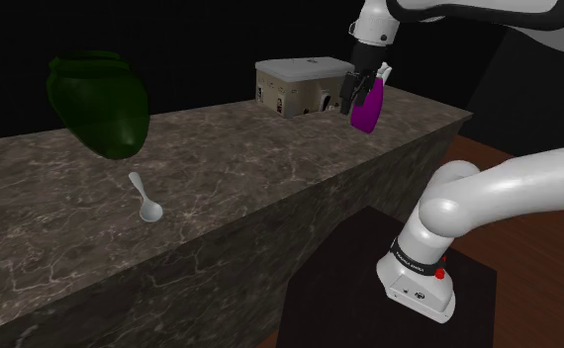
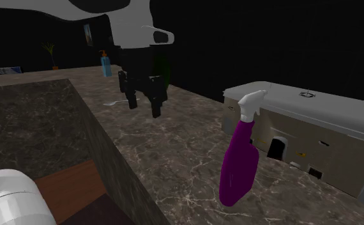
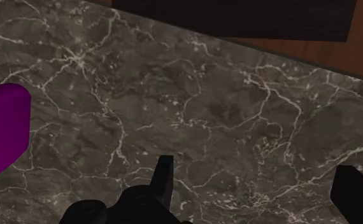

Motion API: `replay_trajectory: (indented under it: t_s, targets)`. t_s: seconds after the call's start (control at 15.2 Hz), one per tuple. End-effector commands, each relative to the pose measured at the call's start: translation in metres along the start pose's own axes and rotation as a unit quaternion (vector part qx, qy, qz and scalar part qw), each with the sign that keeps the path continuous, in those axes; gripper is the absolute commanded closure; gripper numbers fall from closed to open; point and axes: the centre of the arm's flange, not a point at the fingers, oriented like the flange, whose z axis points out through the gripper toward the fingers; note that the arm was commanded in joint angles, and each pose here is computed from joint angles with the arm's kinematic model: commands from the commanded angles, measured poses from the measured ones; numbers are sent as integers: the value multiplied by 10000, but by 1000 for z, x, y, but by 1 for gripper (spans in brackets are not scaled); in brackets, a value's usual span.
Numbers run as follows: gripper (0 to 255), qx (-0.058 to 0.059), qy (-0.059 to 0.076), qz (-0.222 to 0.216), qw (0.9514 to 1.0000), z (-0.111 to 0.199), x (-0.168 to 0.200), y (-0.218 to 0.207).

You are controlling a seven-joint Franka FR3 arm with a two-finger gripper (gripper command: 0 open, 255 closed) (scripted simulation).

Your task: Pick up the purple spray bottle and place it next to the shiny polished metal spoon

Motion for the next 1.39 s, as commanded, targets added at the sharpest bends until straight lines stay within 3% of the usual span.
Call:
replay_trajectory:
  t_s: [0.0, 0.66, 1.32]
  targets:
    - [0, 0, 0, 0, 10000, 0, 0, 0]
    - [0, 77, -975, 442, 9942, 7, 80, 126]
    - [0, 152, -1939, 880, 9770, 30, 145, 258]
